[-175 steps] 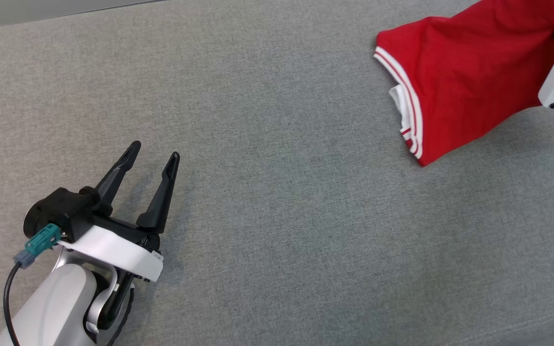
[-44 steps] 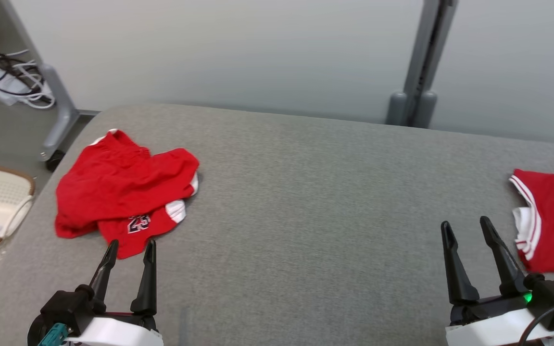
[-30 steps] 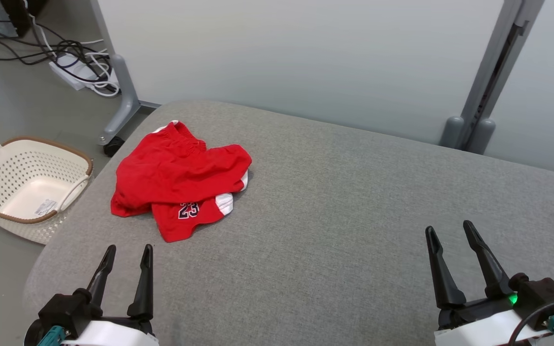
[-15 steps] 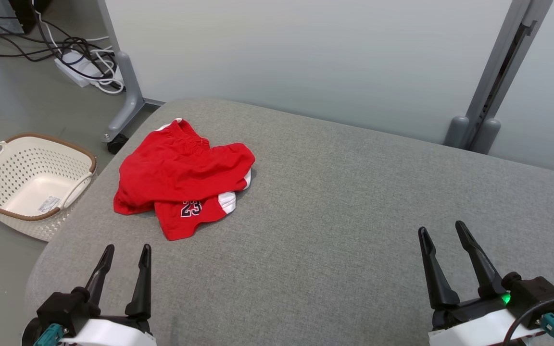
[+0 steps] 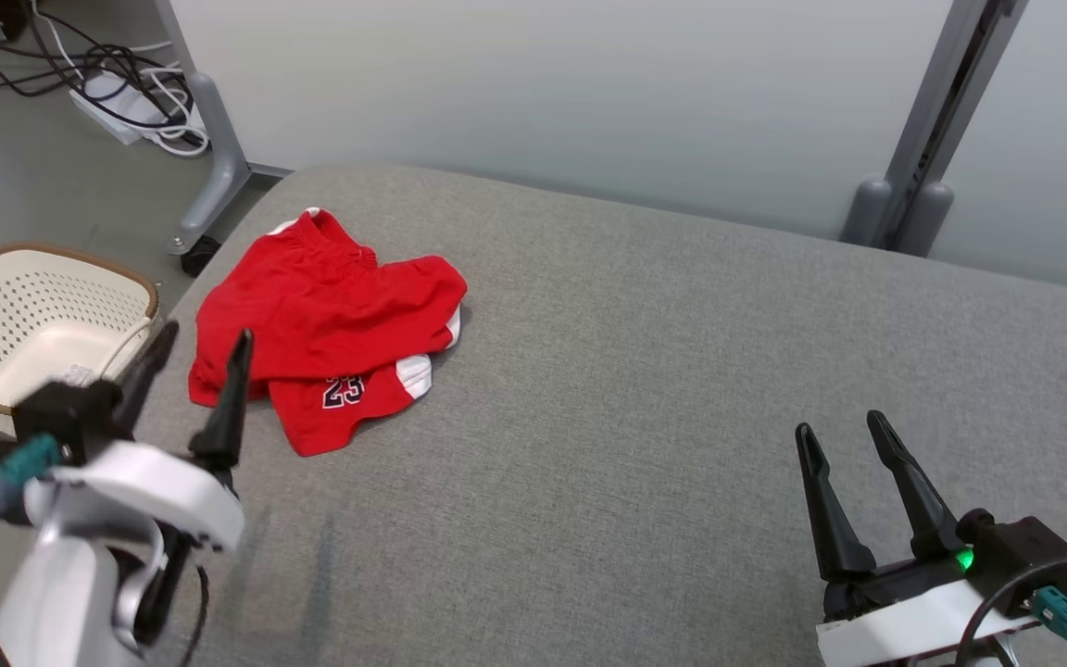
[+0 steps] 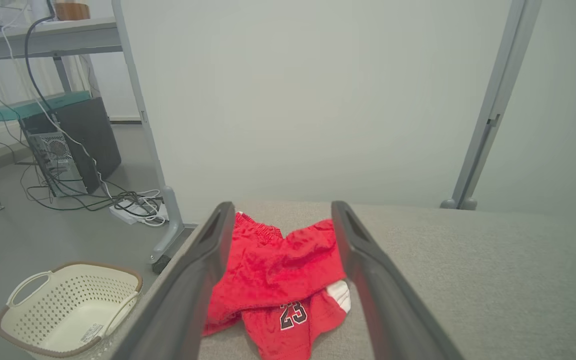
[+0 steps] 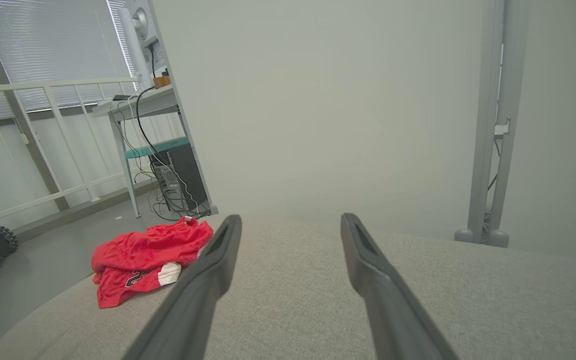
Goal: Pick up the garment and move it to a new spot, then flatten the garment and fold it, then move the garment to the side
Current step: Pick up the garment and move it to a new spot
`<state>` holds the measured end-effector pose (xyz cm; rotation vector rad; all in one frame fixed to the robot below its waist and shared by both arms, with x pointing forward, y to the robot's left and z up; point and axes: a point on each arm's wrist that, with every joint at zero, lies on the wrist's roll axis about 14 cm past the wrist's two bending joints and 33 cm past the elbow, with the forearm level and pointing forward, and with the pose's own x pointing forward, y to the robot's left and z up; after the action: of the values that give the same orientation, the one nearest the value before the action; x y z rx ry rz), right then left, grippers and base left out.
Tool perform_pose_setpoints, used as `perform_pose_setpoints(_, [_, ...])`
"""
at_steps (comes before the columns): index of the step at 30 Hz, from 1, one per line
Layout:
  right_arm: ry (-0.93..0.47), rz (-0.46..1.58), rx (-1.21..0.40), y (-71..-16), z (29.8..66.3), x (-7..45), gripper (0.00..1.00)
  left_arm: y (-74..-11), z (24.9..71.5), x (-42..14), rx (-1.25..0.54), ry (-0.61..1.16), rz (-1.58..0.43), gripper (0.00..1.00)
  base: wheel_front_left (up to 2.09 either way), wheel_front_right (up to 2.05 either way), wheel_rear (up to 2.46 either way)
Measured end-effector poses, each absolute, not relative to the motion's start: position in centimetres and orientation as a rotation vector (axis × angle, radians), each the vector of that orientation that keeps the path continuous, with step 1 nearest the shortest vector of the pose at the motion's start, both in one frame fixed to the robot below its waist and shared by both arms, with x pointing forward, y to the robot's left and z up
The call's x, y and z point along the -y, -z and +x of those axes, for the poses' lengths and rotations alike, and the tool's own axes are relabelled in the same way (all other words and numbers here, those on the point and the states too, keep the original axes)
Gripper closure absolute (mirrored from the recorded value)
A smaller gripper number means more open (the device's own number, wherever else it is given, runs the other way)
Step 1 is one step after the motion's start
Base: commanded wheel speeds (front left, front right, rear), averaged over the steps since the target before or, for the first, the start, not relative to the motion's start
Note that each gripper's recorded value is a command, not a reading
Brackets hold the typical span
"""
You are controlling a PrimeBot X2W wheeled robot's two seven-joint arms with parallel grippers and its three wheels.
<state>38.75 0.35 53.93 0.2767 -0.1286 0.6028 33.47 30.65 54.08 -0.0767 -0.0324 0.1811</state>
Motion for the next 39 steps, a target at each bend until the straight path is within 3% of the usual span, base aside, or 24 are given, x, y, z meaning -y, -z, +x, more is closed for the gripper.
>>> perform_pose_setpoints(7, [-0.577,0.292,0.116,-53.2,40.1,0.1,0.0,-55.0,38.0,-30.2,-0.073,-0.102,-0.112,0.0,0.0,0.0,0.0])
perform_pose_setpoints(17, [-0.529,0.301,0.098,-51.7,42.9,1.2,0.0,-50.3,44.0,-29.6,-0.463,0.004,-0.231,0.0,0.0,0.0,0.0])
perform_pose_setpoints(22, [-0.497,0.295,0.1,-51.2,44.1,2.2,0.0,-48.5,46.6,-29.7,-0.584,0.027,-0.181,0.0,0.0,0.0,0.0])
perform_pose_setpoints(39, [-0.361,0.276,0.114,-50.6,45.5,7.5,0.0,-38.4,51.1,-27.1,-0.968,0.026,-0.316,0.0,0.0,0.0,0.0])
